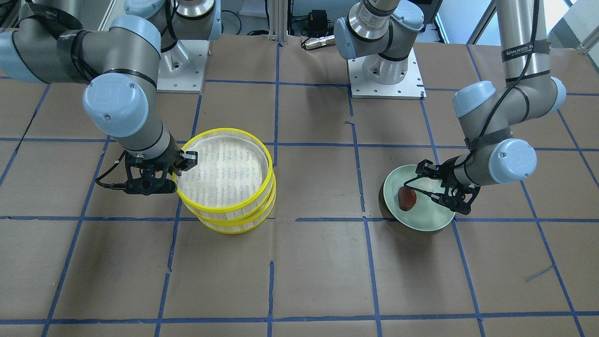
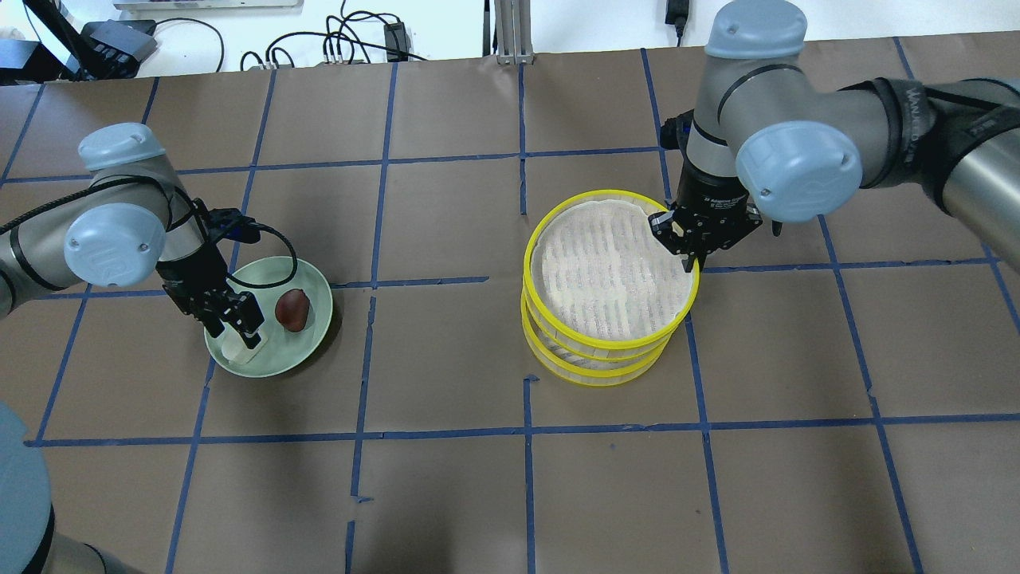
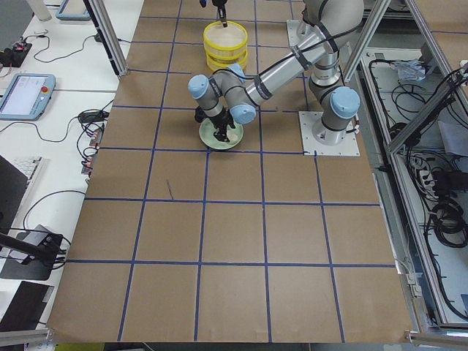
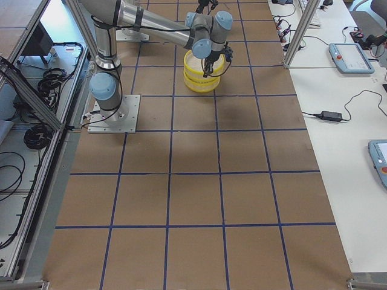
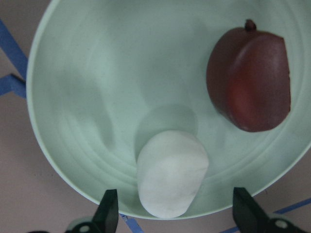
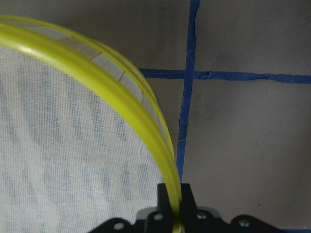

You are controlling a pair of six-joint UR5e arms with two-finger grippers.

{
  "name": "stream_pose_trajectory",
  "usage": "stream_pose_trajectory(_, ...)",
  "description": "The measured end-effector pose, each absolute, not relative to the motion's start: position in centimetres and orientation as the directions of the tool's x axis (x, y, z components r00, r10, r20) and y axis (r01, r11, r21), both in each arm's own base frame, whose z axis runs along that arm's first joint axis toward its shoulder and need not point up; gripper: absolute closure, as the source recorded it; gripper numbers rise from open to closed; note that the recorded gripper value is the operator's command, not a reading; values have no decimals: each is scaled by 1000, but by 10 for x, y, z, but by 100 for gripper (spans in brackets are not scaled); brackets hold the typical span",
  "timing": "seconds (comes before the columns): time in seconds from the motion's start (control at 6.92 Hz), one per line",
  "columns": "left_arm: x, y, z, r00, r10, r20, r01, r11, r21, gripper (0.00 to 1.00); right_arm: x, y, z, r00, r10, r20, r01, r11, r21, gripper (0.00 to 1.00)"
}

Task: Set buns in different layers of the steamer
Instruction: 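Grasp the white bun with left gripper while right gripper lifts the top steamer tier, then carry the white bun into the lower steamer tier and release it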

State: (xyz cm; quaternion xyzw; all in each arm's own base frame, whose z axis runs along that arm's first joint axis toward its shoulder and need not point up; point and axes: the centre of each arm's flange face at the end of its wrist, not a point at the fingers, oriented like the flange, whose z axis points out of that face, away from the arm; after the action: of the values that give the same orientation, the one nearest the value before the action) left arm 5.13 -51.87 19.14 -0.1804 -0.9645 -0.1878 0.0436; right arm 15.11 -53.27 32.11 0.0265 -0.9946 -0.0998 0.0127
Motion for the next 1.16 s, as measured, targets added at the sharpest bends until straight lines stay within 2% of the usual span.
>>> stream_pose_trajectory(0.14,51,-519,188,-931,330,158,366,862,350,77,137,-539,340,-999,-44,16,-40,977,211,90)
stream_pose_trajectory(0.29,51,-519,185,-931,328,164,365,862,352,90,116,-545,361,-999,-33,9,-30,973,228,90)
stream_pose_trajectory(0.72,48,-525,197,-937,317,144,348,876,334,98,55,-539,400,-1000,-28,-7,-29,965,261,91)
stream_pose_trajectory(1.16,-48,-552,274,-950,307,54,311,924,223,98,25,-535,403,-991,-131,9,-123,953,279,91)
